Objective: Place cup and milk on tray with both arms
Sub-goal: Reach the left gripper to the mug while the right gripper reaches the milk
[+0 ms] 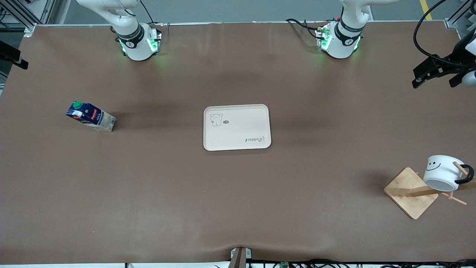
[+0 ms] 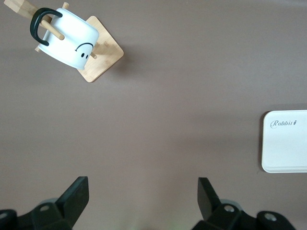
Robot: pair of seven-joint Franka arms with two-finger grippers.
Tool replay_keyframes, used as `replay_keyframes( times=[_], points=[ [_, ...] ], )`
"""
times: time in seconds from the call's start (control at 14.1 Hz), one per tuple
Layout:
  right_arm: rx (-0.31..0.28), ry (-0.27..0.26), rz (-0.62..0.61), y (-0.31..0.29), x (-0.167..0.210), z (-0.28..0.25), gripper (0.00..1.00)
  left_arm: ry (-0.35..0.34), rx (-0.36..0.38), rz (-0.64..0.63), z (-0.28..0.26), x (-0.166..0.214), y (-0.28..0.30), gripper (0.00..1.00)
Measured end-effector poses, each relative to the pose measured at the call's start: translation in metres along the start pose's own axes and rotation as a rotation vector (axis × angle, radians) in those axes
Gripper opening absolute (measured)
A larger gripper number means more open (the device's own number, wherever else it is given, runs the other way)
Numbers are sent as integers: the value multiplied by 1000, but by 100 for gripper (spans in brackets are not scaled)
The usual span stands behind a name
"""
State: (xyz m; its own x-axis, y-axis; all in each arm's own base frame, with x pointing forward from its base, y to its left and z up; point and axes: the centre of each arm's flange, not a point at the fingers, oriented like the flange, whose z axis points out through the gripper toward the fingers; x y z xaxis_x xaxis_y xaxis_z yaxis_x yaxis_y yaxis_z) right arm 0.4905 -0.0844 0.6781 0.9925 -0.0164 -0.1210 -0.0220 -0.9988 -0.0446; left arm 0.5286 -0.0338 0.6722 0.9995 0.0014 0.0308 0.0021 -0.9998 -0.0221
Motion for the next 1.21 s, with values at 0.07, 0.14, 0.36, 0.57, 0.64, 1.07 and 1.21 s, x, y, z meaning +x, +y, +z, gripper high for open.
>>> replay_keyframes(
  times=[0.07, 0.14, 0.36, 0.57, 0.64, 1.07, 1.21],
  points=[
    [0, 0, 0, 0, 0, 0, 100, 0, 0, -2, 0, 0, -1, 100],
    [0, 0, 1, 0, 0, 0, 100, 0, 0, -6, 0, 0, -3, 100],
    [0, -2, 1, 0, 1, 1, 100, 2, 19, -30, 0, 1, -18, 100],
    [0, -3, 2, 1, 2, 2, 100, 10, 60, -68, -4, 1, -40, 100],
    [0, -2, 2, 1, 3, 2, 100, 14, 63, -97, -4, 1, -56, 100],
    [-8, 5, 5, 3, 26, 19, 100, 149, -11, -314, 37, 15, -174, 100],
    [-15, 55, 6, 5, 35, 17, 100, 212, -96, -401, 75, 18, -207, 100]
  ],
)
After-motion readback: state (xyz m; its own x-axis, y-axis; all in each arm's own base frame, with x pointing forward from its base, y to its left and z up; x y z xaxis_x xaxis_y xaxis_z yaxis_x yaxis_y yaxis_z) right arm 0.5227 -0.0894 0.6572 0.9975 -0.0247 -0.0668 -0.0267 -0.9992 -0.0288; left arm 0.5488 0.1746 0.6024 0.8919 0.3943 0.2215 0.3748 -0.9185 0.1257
